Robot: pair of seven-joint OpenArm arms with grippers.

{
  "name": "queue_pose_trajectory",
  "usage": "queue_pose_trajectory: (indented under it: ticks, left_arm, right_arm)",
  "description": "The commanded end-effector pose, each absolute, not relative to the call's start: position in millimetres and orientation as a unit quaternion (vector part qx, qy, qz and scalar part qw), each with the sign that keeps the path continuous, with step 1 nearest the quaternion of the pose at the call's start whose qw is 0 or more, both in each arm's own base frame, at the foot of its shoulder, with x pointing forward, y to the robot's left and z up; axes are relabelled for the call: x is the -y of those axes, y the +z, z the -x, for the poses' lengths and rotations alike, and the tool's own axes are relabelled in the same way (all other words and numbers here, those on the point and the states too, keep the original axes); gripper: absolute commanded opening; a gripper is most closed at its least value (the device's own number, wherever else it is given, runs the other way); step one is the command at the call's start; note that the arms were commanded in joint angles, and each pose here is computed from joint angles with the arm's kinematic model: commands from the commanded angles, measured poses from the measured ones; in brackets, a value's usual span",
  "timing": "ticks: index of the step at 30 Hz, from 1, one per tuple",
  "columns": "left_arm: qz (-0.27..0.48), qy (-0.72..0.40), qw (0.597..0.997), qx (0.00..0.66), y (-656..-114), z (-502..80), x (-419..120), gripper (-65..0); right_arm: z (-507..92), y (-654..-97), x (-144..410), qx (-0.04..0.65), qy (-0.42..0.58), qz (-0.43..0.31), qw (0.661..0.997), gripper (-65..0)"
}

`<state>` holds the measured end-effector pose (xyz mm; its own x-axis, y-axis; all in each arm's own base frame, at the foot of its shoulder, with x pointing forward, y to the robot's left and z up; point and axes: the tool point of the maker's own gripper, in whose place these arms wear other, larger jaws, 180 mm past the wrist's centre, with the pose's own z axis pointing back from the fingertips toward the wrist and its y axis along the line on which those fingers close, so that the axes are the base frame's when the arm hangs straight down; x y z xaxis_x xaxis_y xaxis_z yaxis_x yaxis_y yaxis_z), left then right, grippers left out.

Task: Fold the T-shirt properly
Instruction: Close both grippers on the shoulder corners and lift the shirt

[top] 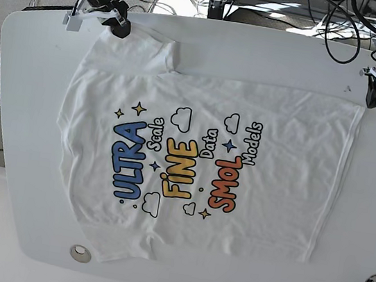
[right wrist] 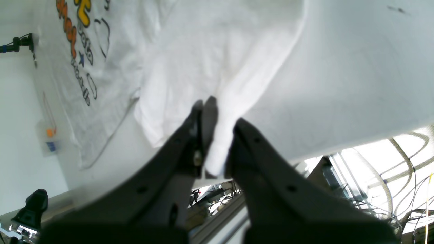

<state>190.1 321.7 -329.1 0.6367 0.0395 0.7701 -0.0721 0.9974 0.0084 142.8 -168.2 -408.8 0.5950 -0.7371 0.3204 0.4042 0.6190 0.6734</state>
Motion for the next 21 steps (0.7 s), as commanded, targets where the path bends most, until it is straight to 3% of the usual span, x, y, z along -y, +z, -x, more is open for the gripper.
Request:
queue_pose_trajectory:
  ticks: [1,15,21]
  left_arm:
    - [-0.026,0.019,0.895,0.446,-315,-197,-326,-32.9]
    - [0.035,0.053,0.918,0.390,-375,-203,-341,-32.6]
    - [0.055,0.040,0.922,0.380,-385,-213,-330,-23.5]
  right_arm:
    - [-146,-402,170,0.310,-0.331,-0.281,0.846,-65.0]
    - [-146,-402,169,0.309,-0.329,-0.283,0.846,-65.0]
    - [-146,-402,168,0.309,-0.329,-0.283,0.846,-65.0]
